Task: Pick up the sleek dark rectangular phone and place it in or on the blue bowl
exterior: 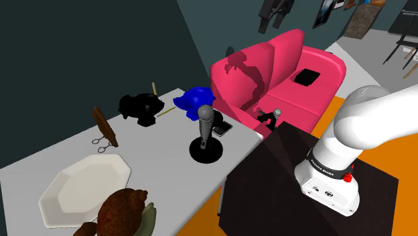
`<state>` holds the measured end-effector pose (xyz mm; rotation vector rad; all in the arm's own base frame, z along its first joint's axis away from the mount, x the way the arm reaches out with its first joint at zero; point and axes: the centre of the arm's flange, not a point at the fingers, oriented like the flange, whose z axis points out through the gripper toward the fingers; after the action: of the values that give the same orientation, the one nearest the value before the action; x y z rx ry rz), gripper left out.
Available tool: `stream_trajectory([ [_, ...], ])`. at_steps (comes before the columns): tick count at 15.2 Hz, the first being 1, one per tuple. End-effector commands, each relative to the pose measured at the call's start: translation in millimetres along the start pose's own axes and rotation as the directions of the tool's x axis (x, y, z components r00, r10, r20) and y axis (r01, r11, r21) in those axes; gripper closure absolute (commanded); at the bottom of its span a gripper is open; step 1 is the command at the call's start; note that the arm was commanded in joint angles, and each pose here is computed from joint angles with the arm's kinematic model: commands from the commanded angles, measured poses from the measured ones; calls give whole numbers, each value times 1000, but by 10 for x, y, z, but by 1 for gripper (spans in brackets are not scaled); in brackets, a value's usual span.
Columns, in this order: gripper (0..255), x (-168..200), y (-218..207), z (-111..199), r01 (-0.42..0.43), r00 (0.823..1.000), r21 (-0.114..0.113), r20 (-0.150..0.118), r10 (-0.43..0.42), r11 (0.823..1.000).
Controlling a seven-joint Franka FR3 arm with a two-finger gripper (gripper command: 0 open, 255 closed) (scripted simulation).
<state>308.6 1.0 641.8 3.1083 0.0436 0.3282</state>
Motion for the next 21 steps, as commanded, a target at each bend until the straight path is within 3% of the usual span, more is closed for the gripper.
stream_trajectory([
  [1, 0, 0, 0, 0, 0, 1000, 0, 0, 0, 1000],
  [3, 0, 8, -54, 259, -85, 996, -4, 10, 85, 996],
  [6, 0, 24, -133, 649, -210, 977, -13, 24, 210, 978],
  [11, 0, 58, -253, 1300, -411, 910, -30, 45, 412, 911],
  [16, 0, 99, -358, 1953, -592, 802, -51, 62, 594, 804],
  [21, 0, 145, -448, 2608, -746, 657, -76, 74, 750, 661],
])
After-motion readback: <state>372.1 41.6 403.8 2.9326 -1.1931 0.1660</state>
